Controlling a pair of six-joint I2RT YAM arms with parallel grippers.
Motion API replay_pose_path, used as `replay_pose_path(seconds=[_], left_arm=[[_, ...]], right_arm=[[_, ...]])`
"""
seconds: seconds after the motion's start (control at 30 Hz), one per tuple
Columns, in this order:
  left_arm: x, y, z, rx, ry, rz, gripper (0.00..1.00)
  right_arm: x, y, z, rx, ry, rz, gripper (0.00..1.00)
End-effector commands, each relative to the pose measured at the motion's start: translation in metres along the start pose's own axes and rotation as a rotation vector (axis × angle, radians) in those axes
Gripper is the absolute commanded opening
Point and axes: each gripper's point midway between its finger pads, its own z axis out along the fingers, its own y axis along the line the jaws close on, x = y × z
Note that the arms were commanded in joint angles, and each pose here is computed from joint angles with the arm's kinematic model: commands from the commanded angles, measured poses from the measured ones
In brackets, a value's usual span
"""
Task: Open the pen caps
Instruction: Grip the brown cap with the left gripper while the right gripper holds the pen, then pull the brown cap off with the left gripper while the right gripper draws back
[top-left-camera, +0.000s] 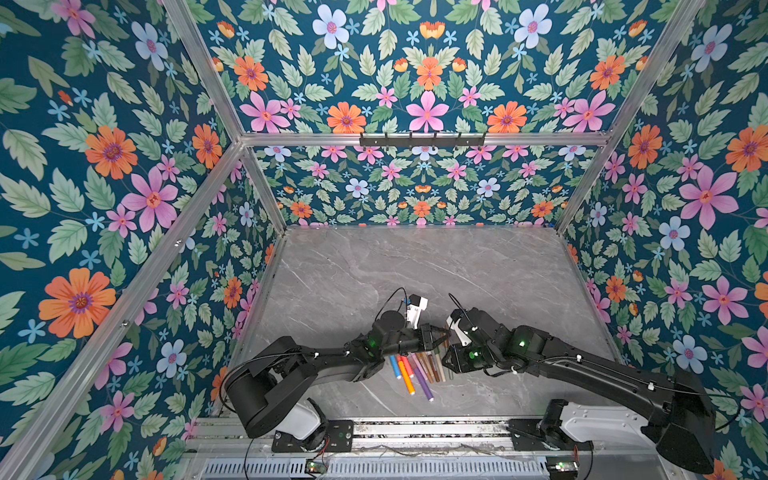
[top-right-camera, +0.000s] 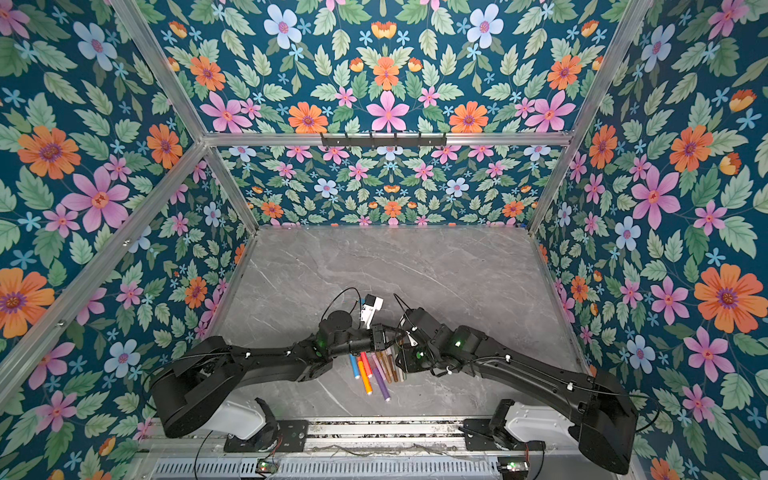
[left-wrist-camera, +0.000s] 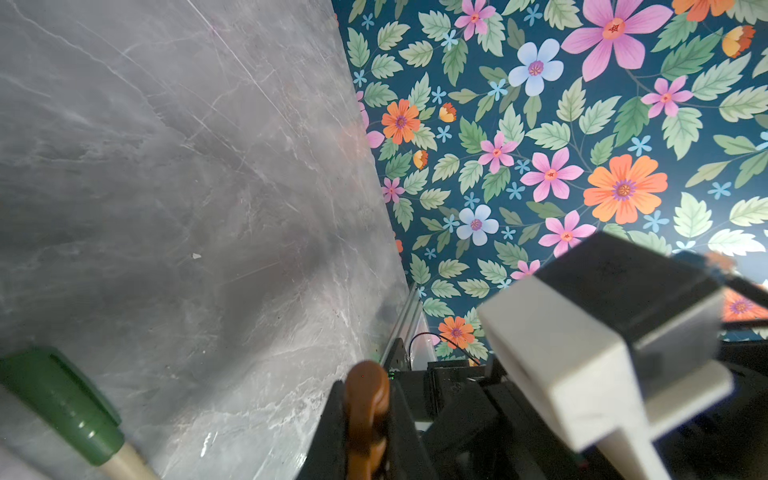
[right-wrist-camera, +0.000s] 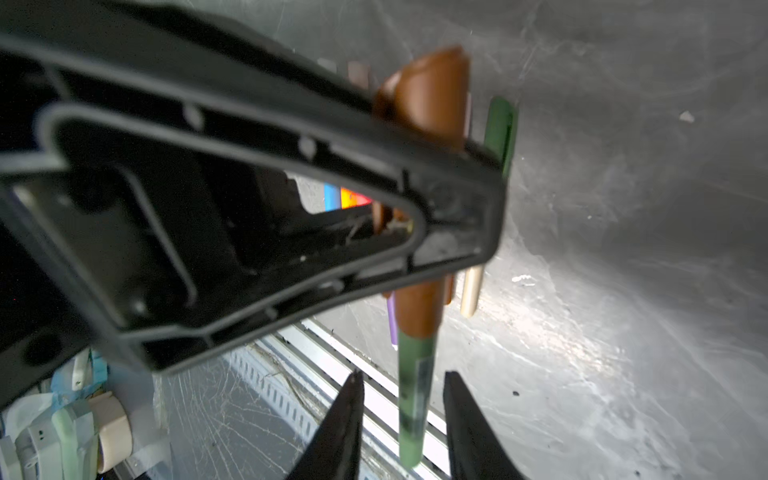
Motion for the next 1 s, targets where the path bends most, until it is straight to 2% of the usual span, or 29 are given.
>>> replay_pose_path(seconds=[0.0,0.07,0.2,0.33,0.47,0.57,0.67,0.73,0.9,0.97], left_arm=[[-0.004,-0.011,0.000,0.044,-0.014,0.012,0.00],[-0.004,-0.011,0.000,0.044,-0.014,0.007,0.00],[-0.007,-0.011,0.001,0.047,-0.021,-0.002,0.00],[-0.028,-0.015,0.000,0.098,-0.048,-0.046,0.00],[-0.072,-0.007,-0.006,0.137,-0.088,-0.083,0.00],[-0.109,0.023,-0.013,0.036,-0.134,-0.101,0.00],[-0.118,0.024,-0.004,-0.015,-0.104,-0.051,0.00],[-0.114,0.041,0.003,-0.122,-0.061,-0.021,0.00],[-0.114,0.119,-0.008,-0.595,0.055,0.075,0.00],[-0.116,0.141,-0.014,-0.730,0.094,0.076,0.00]], right_arm=[[-0.007,-0.004,-0.001,0.025,-0.032,0.021,0.34],[-0.006,-0.004,0.001,0.020,-0.031,0.025,0.30],[0.000,-0.006,0.006,0.003,-0.022,0.039,0.15],[0.018,-0.018,0.013,0.037,0.008,0.070,0.00],[0.042,-0.015,0.016,0.014,0.010,0.066,0.00],[0.049,-0.017,0.013,-0.007,-0.007,0.093,0.00],[0.046,-0.028,0.003,0.033,-0.049,0.101,0.00],[0.043,-0.034,-0.003,0.069,-0.073,0.099,0.00],[0.038,-0.038,-0.005,0.102,-0.084,0.085,0.00],[0.039,-0.040,-0.003,0.113,-0.078,0.083,0.00]])
